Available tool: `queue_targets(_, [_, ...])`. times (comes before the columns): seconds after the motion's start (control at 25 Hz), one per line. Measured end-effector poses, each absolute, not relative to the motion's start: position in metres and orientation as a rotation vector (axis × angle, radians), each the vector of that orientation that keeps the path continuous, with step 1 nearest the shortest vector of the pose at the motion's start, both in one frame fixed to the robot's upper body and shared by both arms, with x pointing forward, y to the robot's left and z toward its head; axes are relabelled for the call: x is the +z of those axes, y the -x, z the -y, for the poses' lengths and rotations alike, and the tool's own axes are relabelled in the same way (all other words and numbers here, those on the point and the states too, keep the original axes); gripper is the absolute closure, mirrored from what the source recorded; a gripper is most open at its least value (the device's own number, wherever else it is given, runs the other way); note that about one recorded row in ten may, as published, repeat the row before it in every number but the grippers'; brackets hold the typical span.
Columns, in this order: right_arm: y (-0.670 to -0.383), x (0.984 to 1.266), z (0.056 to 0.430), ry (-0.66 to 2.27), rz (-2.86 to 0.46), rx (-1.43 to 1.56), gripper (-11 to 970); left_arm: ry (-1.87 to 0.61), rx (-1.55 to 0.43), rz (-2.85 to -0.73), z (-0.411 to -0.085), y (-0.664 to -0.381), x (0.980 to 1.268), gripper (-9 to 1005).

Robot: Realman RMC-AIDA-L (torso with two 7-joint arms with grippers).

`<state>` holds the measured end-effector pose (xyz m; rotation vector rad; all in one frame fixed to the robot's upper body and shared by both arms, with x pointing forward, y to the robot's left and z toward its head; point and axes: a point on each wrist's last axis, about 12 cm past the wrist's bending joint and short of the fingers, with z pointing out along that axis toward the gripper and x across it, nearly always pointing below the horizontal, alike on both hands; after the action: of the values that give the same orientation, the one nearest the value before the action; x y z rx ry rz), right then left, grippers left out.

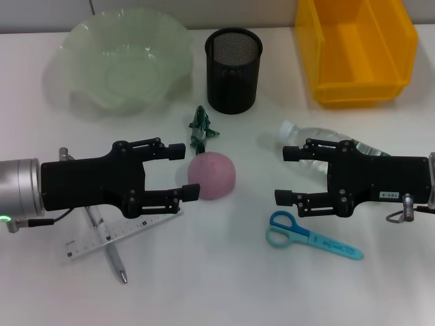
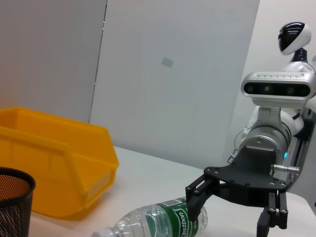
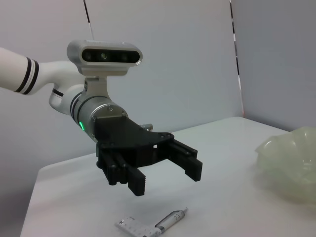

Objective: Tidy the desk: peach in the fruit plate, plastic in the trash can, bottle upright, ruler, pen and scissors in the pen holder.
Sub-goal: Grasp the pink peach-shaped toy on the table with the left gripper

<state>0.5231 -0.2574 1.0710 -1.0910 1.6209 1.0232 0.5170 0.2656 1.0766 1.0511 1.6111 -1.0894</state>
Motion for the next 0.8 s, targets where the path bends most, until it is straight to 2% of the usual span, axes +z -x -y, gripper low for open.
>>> queue_targets(0.36, [-0.524, 1.071, 0.258, 1.089, -1.625, 1.021, 141, -1.048, -1.067, -1.620, -0.263, -0.522, 1.077, 245])
queue_targets(0.8, [-0.524, 1.071, 0.260, 1.077, -1.636, 1.022, 150, -1.071, -0.909, -1.736, -0.238, -0.553, 1.065, 285])
